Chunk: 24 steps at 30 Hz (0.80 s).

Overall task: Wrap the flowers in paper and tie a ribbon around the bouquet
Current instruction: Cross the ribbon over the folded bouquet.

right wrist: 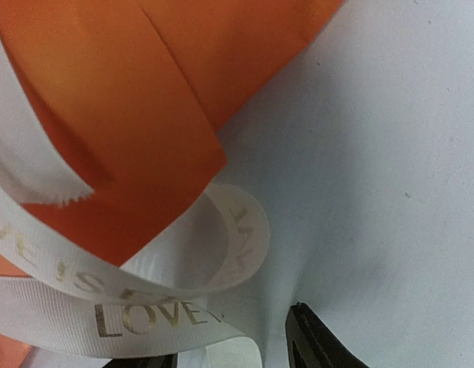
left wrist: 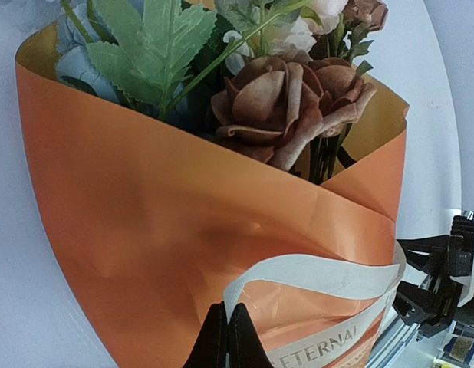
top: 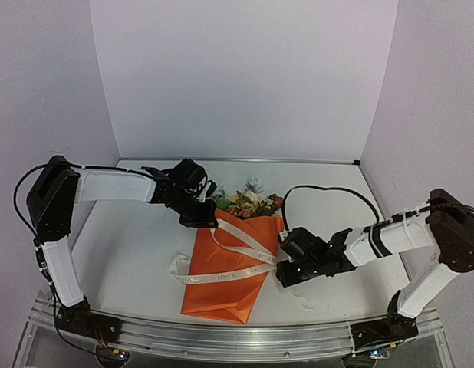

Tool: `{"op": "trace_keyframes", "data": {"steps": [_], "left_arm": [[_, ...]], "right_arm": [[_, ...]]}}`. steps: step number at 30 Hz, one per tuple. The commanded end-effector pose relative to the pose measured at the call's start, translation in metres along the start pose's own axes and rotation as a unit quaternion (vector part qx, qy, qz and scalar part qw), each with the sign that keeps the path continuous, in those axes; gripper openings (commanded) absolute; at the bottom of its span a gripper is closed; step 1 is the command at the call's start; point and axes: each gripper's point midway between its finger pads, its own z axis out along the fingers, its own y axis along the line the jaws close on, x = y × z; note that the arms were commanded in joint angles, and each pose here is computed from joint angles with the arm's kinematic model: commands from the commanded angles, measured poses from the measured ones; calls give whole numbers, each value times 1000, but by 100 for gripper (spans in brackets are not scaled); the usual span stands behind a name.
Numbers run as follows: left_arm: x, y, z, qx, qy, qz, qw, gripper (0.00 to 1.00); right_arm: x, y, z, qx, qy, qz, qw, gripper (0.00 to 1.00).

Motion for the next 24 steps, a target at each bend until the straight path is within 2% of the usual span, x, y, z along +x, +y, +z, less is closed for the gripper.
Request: {"op": "trace_keyframes", "data": {"steps": [1,5,8,9,13,19,24], "left_arm": [[-23,-25,-20,31,-36,14,999,0],[-25,-21,-23,22,-41,11,999,0],[-27,-15,-26,11,-48,4,999,0],[-27,-13,-26,6,-50,2,999,0],[-31,-8,-32,-6,-66,0,998,0],[-40,-4,-59,-26,-126,4,992,0],[-37,-9,-93,-22,-186,25,982,0]], "right_arm": [[-12,7,9,6,-11,-8,1000,45],[-18,4,-1,10,-27,4,1000,24],[-26,0,-24,12,-47,12,999,4],[-28,-2,-32,13,-54,13,998,0],[-46,2,-72,-3,-89,15,996,0],[-83,18,-120,-32,-139,4,990,0],[-129,8,-139,24,-193,17,981,0]]}}
